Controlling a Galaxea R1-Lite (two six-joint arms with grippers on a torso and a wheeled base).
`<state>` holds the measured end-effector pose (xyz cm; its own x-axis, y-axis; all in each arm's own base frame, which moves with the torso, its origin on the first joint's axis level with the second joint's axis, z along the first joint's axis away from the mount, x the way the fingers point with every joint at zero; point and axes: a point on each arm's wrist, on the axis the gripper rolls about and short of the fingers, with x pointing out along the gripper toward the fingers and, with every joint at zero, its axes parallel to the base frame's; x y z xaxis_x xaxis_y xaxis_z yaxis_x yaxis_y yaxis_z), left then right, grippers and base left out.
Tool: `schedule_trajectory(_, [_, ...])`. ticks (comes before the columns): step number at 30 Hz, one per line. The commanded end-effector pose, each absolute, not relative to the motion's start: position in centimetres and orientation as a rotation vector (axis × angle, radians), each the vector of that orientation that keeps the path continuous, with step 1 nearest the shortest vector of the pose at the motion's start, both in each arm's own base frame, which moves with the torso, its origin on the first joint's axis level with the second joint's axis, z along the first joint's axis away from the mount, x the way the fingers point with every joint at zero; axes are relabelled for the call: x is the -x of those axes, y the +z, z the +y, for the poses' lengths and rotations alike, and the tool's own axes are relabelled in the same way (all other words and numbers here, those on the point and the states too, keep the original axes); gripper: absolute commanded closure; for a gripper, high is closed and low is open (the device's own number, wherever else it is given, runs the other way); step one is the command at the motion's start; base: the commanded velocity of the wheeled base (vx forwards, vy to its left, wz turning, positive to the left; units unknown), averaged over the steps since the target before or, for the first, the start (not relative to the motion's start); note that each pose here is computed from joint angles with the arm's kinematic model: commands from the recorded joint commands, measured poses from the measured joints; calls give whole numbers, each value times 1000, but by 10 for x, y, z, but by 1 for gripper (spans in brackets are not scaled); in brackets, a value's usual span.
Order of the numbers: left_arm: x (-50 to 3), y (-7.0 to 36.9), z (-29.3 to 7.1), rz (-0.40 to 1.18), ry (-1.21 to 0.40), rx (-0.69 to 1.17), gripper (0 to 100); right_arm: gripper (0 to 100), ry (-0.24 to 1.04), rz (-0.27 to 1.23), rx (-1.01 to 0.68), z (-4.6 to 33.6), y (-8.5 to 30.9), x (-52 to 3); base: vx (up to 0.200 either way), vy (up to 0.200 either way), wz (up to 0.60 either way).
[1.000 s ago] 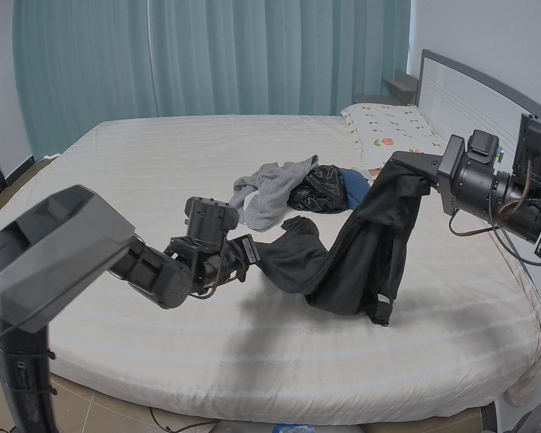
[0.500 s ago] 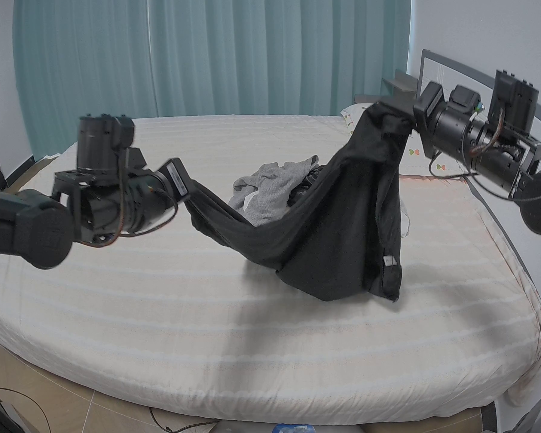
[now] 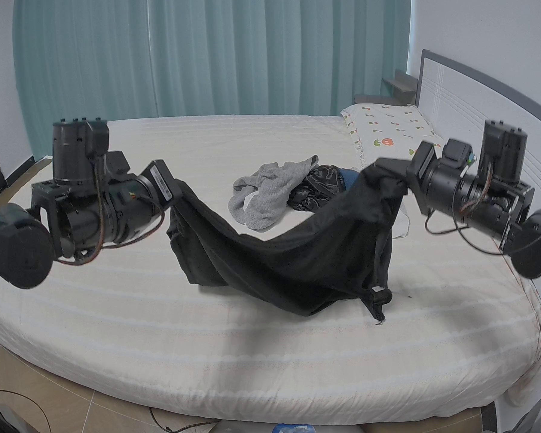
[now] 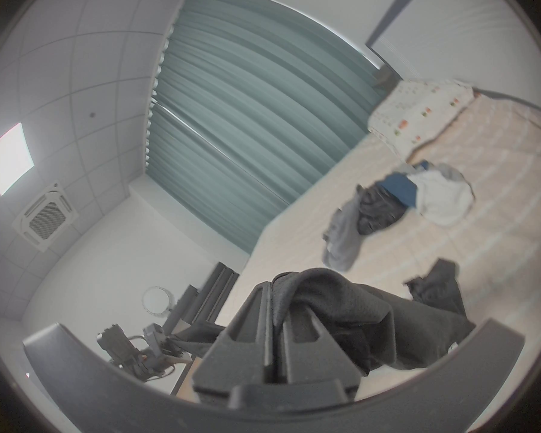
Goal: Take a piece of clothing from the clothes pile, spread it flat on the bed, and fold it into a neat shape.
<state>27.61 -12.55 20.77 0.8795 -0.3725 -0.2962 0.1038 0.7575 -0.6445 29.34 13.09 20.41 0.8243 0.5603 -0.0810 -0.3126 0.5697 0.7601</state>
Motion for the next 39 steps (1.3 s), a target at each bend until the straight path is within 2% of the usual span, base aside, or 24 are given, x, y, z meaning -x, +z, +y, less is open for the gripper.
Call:
schedule_trajectory(1, [-273,155,-143,574,-254,663,100,100,497,489,-828,143,156,-282,0,0,0])
schedule_trajectory(11, [-270,117,-151,661,-235,678,100,100,509,513,-826,144,143,-268,0,0,0])
schedule_trajectory(13, [-270,117,-151,650,-239,683,100,100,507,517,-826,144,139,-268,0,0,0])
schedule_trajectory(22, [-260,115,-147,661,-240,678,100,100,507,521,-826,144,138,-267,-200,0,0])
schedule_trajectory(39, [-259,119,-145,606,-238,711,100,100,508,532,-823,143,137,-261,0,0,0])
